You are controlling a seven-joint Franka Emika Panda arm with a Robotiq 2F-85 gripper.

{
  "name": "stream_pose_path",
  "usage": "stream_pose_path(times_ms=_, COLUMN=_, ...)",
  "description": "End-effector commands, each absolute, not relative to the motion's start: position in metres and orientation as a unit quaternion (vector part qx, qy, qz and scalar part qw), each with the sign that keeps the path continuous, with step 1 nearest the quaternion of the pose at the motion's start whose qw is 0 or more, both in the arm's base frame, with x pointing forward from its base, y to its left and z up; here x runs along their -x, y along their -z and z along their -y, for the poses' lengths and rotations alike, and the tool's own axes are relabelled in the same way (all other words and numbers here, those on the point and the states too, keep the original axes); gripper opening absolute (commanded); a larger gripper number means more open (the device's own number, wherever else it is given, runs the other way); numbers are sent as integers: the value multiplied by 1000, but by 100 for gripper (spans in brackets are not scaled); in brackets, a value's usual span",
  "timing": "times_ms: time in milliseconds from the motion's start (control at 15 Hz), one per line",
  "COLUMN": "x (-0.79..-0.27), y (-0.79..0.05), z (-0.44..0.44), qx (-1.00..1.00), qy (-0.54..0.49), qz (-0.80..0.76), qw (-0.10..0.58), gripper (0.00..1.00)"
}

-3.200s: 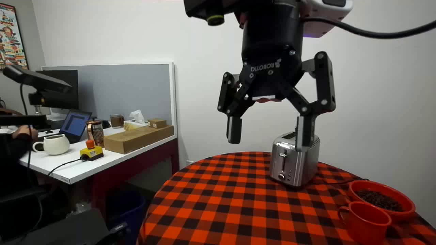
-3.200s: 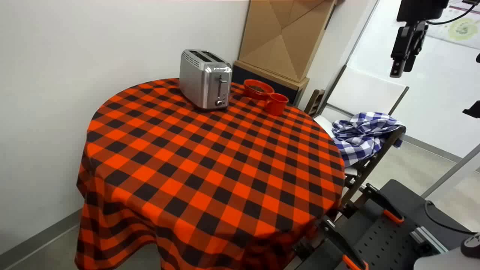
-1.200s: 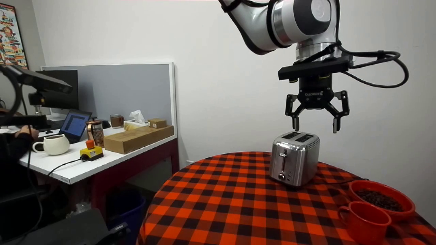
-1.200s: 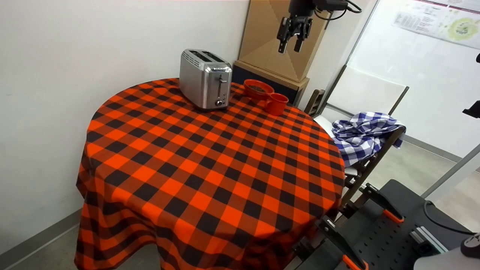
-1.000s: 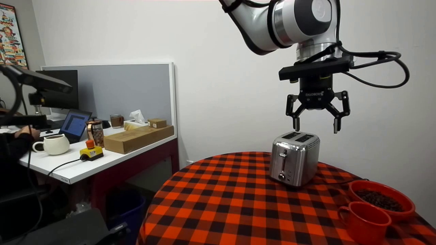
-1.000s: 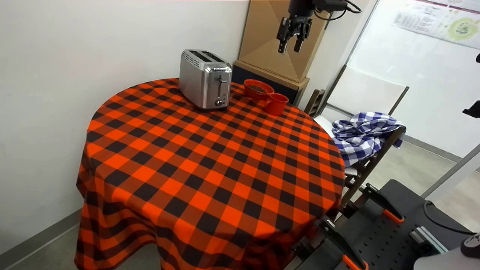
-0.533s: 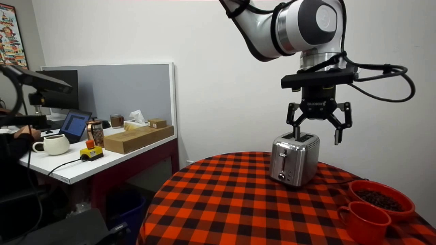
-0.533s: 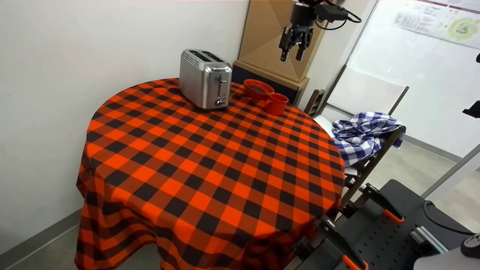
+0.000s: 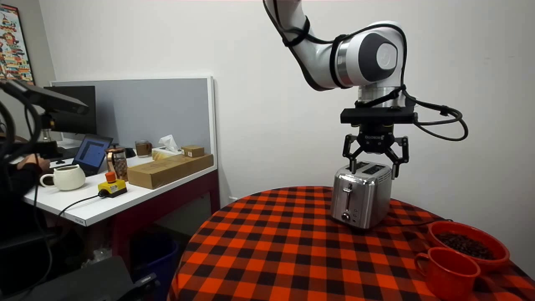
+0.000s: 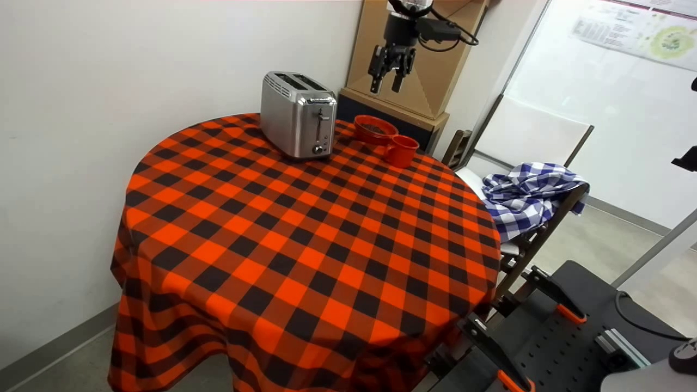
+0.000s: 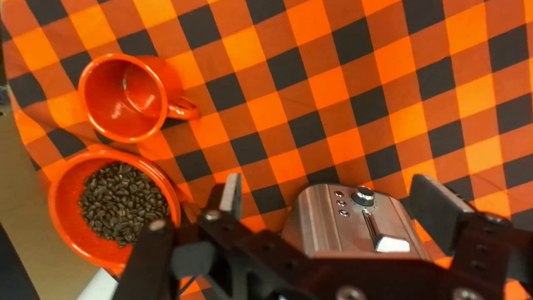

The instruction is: Push down the toaster lever

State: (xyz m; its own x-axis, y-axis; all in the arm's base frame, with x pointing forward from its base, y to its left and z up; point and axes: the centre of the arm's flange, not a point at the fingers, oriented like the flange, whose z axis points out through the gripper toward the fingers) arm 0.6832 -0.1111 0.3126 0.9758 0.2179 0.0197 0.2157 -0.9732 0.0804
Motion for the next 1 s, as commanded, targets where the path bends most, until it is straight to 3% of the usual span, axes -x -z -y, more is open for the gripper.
stream_pose_path(times_ms=0, x=-730, y=-307, z=104, qx=-991, qy=-28, qz=-127, qw=30, gripper=100)
stream_pose_path(times_ms=667, x=-792, y=-288, z=67, qx=-994, qy=-24, qz=-106, qw=22, gripper=94)
stream_pose_path(times_ms=733, x=-797, y=-288, z=61, qx=-994, qy=-19, qz=-101, qw=21, gripper=89)
stream_pose_path(times_ms=800, x=-801, y=-288, z=56, qx=-995, qy=-15, qz=-97, qw=20, gripper=75)
stream_pose_path(times_ms=933, x=-807, y=-286, z=48, qx=-996, qy=-9, qz=-91, qw=19, gripper=62)
